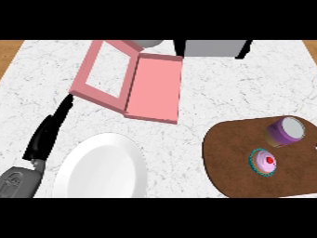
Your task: Pick the can from the cutting board and place it in the cardboard box
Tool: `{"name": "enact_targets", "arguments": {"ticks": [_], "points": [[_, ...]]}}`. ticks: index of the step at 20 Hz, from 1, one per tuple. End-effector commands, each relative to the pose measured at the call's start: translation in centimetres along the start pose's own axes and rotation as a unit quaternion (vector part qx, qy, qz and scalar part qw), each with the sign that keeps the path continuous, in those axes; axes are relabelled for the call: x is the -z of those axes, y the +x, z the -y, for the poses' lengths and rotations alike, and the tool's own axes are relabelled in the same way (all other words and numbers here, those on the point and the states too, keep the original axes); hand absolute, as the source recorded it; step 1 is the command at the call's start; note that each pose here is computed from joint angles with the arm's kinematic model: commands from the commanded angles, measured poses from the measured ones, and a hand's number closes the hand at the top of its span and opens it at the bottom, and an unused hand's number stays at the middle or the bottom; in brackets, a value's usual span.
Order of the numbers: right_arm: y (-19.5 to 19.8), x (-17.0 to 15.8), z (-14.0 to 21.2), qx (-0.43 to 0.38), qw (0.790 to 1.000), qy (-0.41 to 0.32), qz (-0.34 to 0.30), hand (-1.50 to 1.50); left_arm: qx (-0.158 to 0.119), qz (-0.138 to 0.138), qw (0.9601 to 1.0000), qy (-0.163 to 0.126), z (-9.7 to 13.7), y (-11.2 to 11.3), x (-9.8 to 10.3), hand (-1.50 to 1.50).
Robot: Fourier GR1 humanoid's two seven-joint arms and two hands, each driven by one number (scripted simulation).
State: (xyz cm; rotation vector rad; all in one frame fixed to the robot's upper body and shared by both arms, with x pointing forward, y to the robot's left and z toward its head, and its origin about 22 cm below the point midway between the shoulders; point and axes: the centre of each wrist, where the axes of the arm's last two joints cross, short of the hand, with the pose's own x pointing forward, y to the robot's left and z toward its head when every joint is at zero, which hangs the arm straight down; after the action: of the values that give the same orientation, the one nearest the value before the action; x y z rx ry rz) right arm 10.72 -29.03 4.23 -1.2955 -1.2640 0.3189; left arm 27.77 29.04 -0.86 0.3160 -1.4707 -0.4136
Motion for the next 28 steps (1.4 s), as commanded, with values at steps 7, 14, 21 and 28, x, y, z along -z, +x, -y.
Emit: {"name": "enact_targets", "arguments": {"ticks": [7, 14, 21, 28], "points": [[0.5, 3.7, -3.1, -0.009, 1.000, -0.002, 0.000, -1.50, 0.003, 0.011, 0.9999, 0.002, -0.8, -1.2, -0.3, 0.00], [1.1, 3.1, -3.2, -0.040, 0.999, -0.012, 0.019, -1.50, -0.004, 0.000, 1.0000, -0.003, 0.3, 0.4, -1.6, 0.00], [0.9, 6.9, -3.9, -0.038, 0.999, 0.020, 0.001, -1.50, 0.000, 0.000, 1.0000, -0.003, 0.6, 1.1, 0.4, 0.00], [1.7, 6.6, -7.1, -0.045, 0.999, 0.013, -0.005, -1.50, 0.006, 0.004, 0.9999, 0.009, 0.7, 0.5, -0.3, 0.00]]}}
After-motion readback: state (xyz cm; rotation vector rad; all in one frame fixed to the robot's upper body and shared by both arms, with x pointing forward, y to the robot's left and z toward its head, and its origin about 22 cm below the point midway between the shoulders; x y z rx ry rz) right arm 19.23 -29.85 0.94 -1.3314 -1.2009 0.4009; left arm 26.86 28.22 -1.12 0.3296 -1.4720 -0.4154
